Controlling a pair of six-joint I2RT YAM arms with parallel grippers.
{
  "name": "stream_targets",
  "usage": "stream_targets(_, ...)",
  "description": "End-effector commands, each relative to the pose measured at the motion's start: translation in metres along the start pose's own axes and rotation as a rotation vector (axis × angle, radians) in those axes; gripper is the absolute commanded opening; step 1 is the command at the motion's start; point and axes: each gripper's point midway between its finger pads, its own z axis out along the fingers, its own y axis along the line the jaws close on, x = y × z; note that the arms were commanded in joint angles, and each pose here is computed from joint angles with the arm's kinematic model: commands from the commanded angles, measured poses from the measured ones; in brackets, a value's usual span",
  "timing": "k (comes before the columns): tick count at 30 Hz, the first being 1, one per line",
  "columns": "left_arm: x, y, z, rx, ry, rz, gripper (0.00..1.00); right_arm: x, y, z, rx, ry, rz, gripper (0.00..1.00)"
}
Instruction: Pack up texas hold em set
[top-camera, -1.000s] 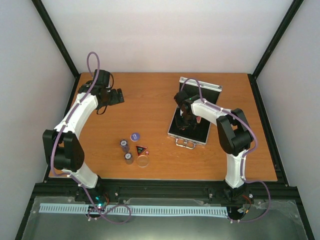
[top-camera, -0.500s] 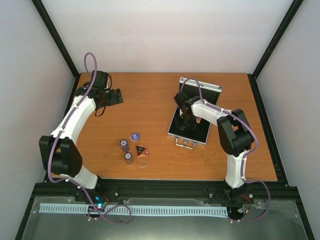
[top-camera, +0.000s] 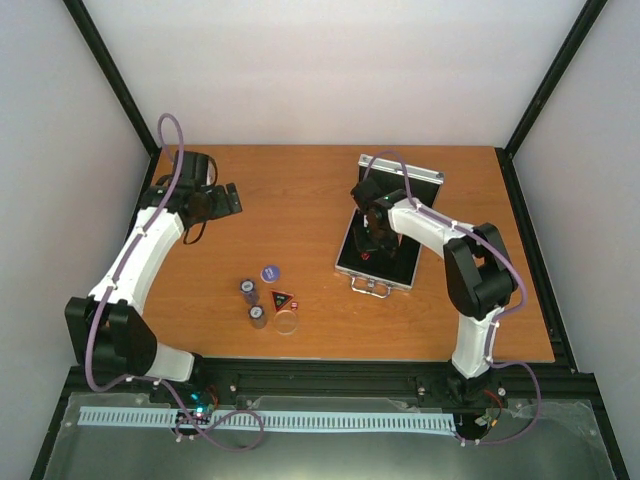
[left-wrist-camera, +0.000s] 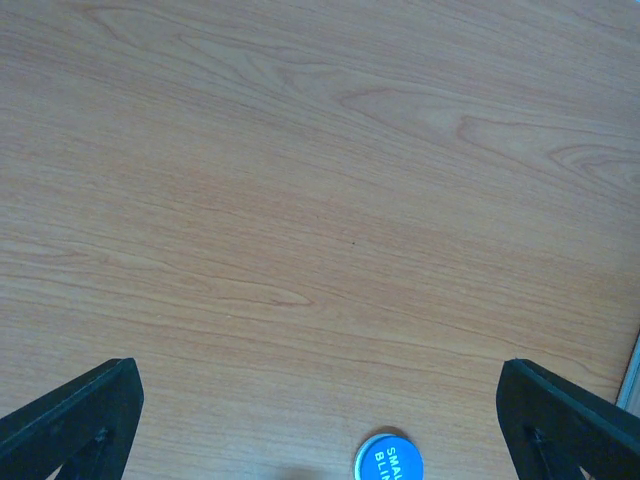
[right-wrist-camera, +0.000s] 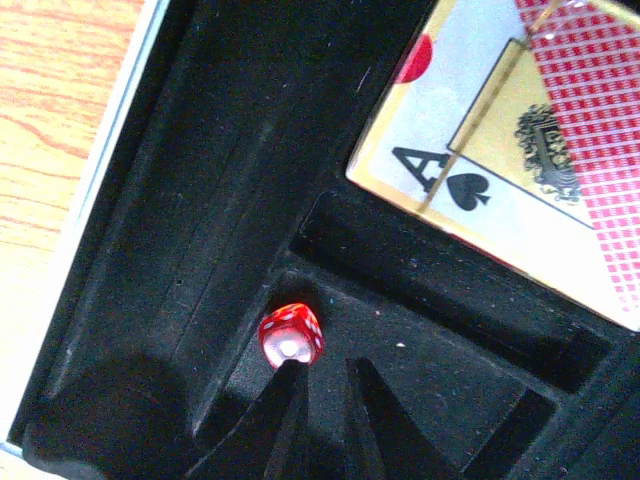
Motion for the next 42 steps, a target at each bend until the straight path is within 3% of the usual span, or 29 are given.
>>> stream_targets(1, -0.002, 0.002, -0.015, 0.018, -0.045, -0.025, 1.00, -0.005, -0.007, -0.015, 0.025, -0.048, 0.013, 0.13)
stream_targets(6, 0.005, 0.006, -0.022, 0.018, -0.051, -0.024, 1.00, 0.006, 0.004, -0.006, -0.040, -0.004, -0.013, 0.38)
stream_targets(9, 0.009, 0.009, -0.023, 0.012, -0.049, -0.022, 1.00, 0.017, 0.009, 0.001, -0.076, 0.029, -0.027, 0.45)
stream_targets(34, 0.007, 0.009, -0.023, 0.013, -0.058, -0.038, 1.00, 0.012, 0.004, 0.030, -0.006, 0.085, -0.153, 0.35)
stream_targets(42, 0.007, 0.009, -0.021, 0.009, -0.052, -0.038, 1.00, 0.021, 0.000, 0.041, 0.011, 0.109, -0.162, 0.22)
